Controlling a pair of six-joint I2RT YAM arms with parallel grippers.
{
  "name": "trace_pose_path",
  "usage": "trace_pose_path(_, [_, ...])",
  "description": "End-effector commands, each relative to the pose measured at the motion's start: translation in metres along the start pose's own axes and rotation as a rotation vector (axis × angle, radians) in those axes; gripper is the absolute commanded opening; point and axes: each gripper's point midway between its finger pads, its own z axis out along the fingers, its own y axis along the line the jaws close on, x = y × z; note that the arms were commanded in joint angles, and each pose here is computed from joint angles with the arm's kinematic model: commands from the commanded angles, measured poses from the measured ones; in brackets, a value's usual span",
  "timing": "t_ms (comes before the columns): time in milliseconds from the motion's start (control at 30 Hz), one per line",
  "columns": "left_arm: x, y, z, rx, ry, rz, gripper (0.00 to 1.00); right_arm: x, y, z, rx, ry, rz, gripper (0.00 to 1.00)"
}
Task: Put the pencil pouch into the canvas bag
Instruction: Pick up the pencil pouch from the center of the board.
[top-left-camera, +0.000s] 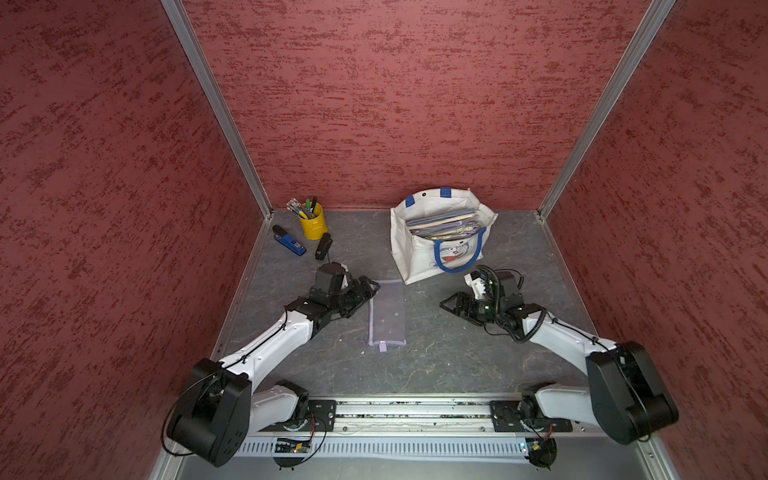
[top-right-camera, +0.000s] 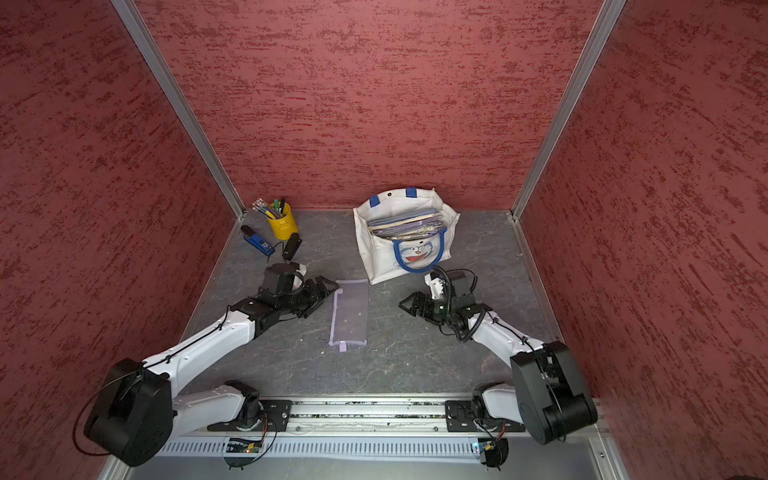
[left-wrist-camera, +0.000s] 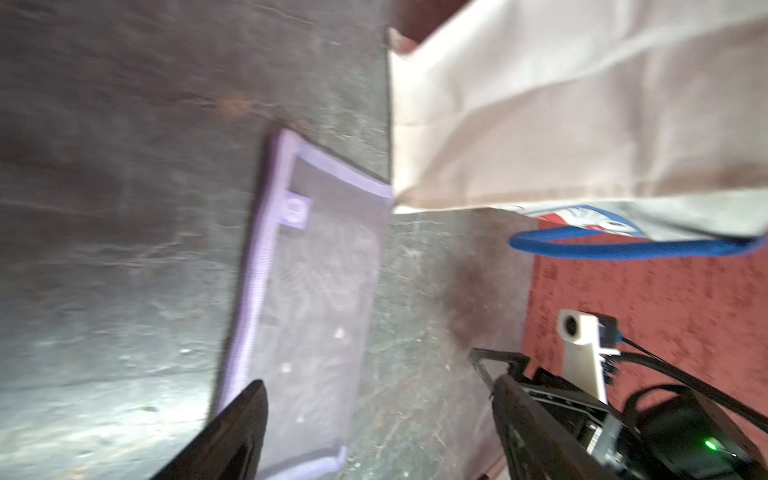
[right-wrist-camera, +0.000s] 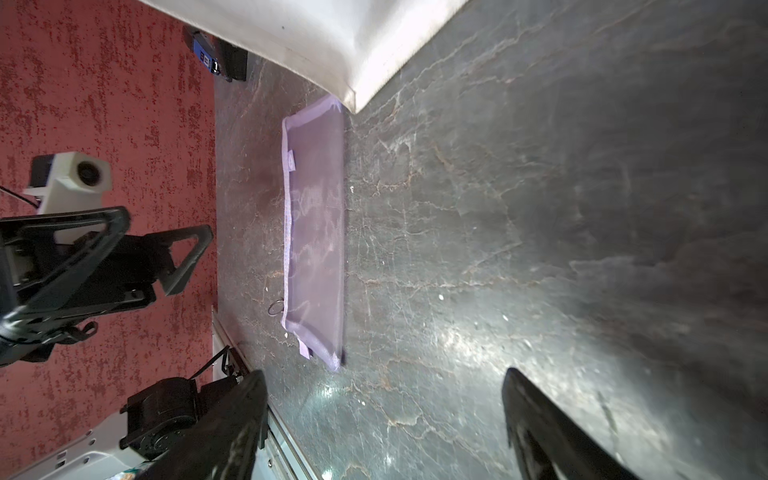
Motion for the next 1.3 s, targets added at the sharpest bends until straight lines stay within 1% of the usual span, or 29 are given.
trace_pose_path(0, [0.012, 0.019, 0.010, -0.038, 0.067, 0.078, 0.84, -0.015, 0.024, 0.015, -0.089, -0.046, -0.033, 0.85])
trace_pose_path(133, [0.028, 0.023, 0.030, -0.035, 0.127, 0.077, 0.83, -0.013, 0.028, 0.038, -0.118, -0.026, -0.023, 0.79])
trace_pose_path(267, [0.053, 0.026, 0.049, -0.037, 0.185, 0.080, 0.82, -0.006, 0.027, 0.056, -0.126, 0.010, -0.018, 0.76])
trace_pose_path(333, [0.066, 0.023, 0.058, -0.015, 0.194, 0.068, 0.81, -0.002, 0.025, 0.064, -0.128, 0.023, -0.015, 0.75])
trace_pose_path(467, [0.091, 0.018, 0.075, 0.000, 0.219, 0.080, 0.76, 0.005, 0.015, 0.079, -0.129, 0.044, 0.005, 0.73])
trace_pose_path(567, [0.108, 0.012, 0.086, 0.012, 0.247, 0.091, 0.75, 0.010, 0.010, 0.090, -0.126, 0.069, 0.009, 0.70])
trace_pose_path(700, [0.118, -0.002, 0.094, 0.079, 0.236, 0.089, 0.75, 0.016, 0.008, 0.095, -0.136, 0.081, 0.024, 0.64])
trace_pose_path(767, [0.120, -0.009, 0.096, 0.107, 0.229, 0.097, 0.75, 0.018, 0.007, 0.095, -0.136, 0.083, 0.026, 0.59])
trace_pose_path(900, [0.119, -0.016, 0.094, 0.134, 0.210, 0.101, 0.74, 0.022, 0.010, 0.091, -0.147, 0.085, 0.021, 0.43])
trace_pose_path(1033, [0.116, -0.012, 0.086, 0.135, 0.184, 0.094, 0.73, 0.020, 0.019, 0.085, -0.164, 0.076, -0.007, 0.21])
trace_pose_path(1100, [0.110, -0.015, 0.077, 0.154, 0.162, 0.091, 0.72, 0.016, 0.033, 0.078, -0.201, 0.067, -0.034, 0.09])
trace_pose_path(1167, [0.103, -0.017, 0.064, 0.174, 0.138, 0.093, 0.72, 0.011, 0.051, 0.066, -0.246, 0.051, -0.070, 0.01])
trace_pose_path(1267, [0.090, -0.022, 0.037, 0.193, 0.107, 0.135, 0.72, 0.004, 0.087, 0.041, -0.327, 0.010, -0.143, 0.00])
